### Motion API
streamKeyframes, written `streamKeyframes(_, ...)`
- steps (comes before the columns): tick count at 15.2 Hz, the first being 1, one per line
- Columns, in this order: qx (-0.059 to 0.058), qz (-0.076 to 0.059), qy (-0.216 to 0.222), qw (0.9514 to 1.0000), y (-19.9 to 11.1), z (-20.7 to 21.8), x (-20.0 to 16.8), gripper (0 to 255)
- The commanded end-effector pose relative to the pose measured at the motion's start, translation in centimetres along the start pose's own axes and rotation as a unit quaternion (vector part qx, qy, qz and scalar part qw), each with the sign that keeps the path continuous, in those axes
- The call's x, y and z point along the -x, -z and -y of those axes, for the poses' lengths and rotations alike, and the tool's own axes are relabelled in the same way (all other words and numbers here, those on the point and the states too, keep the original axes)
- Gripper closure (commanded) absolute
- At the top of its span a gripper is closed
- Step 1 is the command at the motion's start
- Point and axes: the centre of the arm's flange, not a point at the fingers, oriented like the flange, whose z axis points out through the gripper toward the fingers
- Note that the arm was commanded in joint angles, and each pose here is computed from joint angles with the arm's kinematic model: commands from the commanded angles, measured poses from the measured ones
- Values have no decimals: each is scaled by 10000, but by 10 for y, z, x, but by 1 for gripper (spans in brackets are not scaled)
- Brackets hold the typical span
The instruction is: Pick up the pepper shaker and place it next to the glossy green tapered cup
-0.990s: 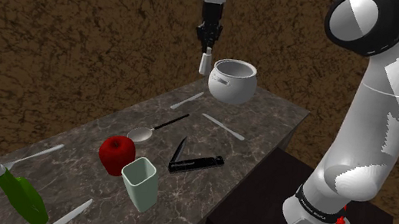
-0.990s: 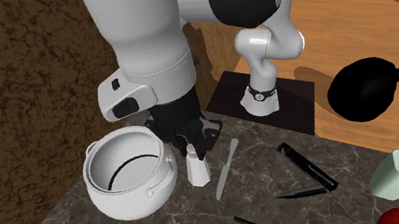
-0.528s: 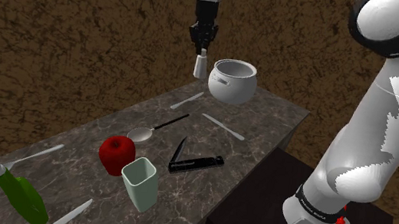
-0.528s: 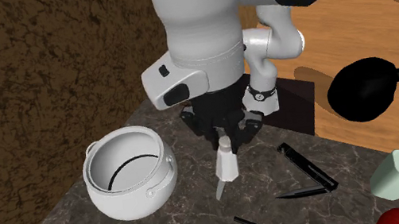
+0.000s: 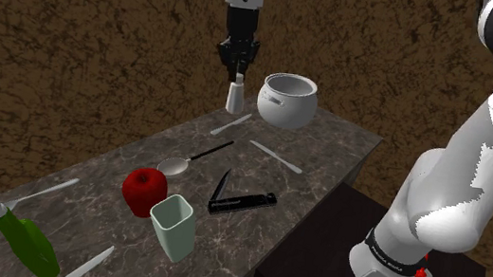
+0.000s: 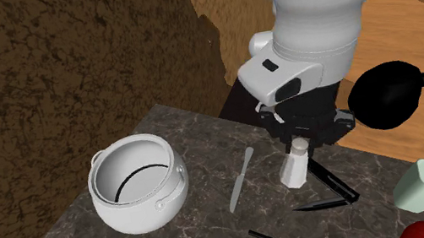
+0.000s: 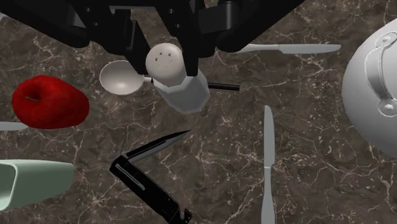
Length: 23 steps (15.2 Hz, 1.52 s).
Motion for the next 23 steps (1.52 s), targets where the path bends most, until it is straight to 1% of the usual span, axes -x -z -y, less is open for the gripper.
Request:
streamKeyframes(1,2,-2,-6,10000,-2,26,10,255)
streamKeyframes(19,2,-2,-6,10000,-26,242,101,255)
streamKeyframes(23,2,-2,-6,10000,-47,240,101,255)
